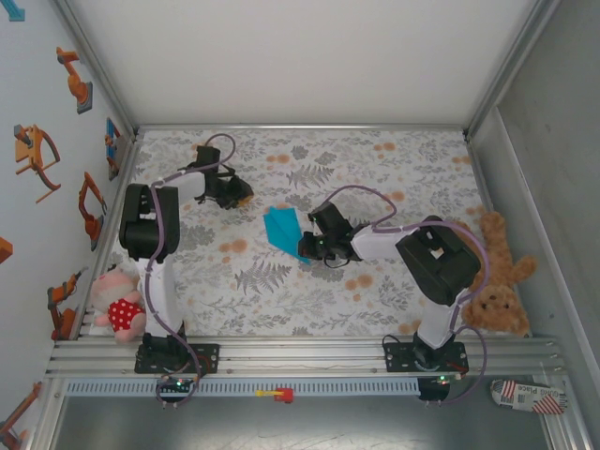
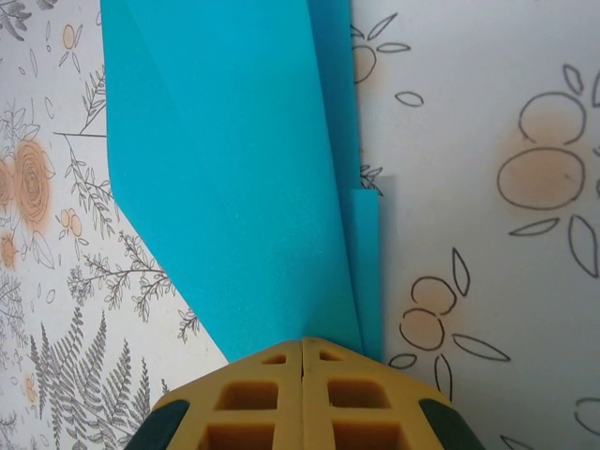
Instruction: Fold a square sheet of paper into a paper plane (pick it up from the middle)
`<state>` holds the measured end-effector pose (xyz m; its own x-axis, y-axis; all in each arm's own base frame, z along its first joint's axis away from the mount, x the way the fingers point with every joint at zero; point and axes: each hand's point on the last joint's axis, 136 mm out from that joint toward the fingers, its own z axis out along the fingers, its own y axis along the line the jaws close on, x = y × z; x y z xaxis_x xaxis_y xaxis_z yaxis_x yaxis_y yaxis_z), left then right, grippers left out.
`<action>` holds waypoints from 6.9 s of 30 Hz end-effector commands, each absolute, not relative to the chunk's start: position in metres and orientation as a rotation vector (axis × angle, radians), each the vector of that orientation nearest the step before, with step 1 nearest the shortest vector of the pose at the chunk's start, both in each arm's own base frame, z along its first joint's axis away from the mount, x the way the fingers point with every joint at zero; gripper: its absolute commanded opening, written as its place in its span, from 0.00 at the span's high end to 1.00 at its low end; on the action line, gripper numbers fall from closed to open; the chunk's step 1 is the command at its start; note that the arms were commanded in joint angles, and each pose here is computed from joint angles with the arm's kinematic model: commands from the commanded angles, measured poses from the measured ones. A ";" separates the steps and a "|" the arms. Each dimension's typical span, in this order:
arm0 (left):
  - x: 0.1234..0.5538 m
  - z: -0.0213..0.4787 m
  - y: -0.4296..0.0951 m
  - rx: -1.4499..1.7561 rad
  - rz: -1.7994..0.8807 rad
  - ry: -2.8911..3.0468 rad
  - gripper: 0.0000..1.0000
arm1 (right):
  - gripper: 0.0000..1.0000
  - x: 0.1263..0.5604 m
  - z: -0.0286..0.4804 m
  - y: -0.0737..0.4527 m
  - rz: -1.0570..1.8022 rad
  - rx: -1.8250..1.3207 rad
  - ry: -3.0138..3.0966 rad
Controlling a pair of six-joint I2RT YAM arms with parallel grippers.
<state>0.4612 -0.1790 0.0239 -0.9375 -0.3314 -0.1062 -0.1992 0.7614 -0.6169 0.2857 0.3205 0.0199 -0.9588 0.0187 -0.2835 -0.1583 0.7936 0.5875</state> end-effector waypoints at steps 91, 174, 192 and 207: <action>0.325 0.230 -0.281 0.157 -1.653 2.027 0.85 | 0.96 0.364 0.260 0.351 1.843 -0.081 1.884; 0.305 0.069 -0.277 0.322 -0.020 2.807 0.51 | 0.67 0.356 0.159 0.167 0.596 0.289 2.294; 0.330 0.100 -0.194 -0.202 -0.371 2.690 0.37 | 0.69 0.367 0.111 0.310 0.674 -0.060 2.526; 0.372 0.071 -0.191 -0.106 -0.122 2.670 0.78 | 0.69 0.368 0.119 0.305 0.675 0.010 2.481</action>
<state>0.3569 -0.1880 0.0524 -0.9174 -0.1460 -0.3702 -0.0995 0.9849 -0.1418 0.3648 0.3157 0.1014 -0.8687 0.1083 -0.4833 -0.1511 0.8714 0.4668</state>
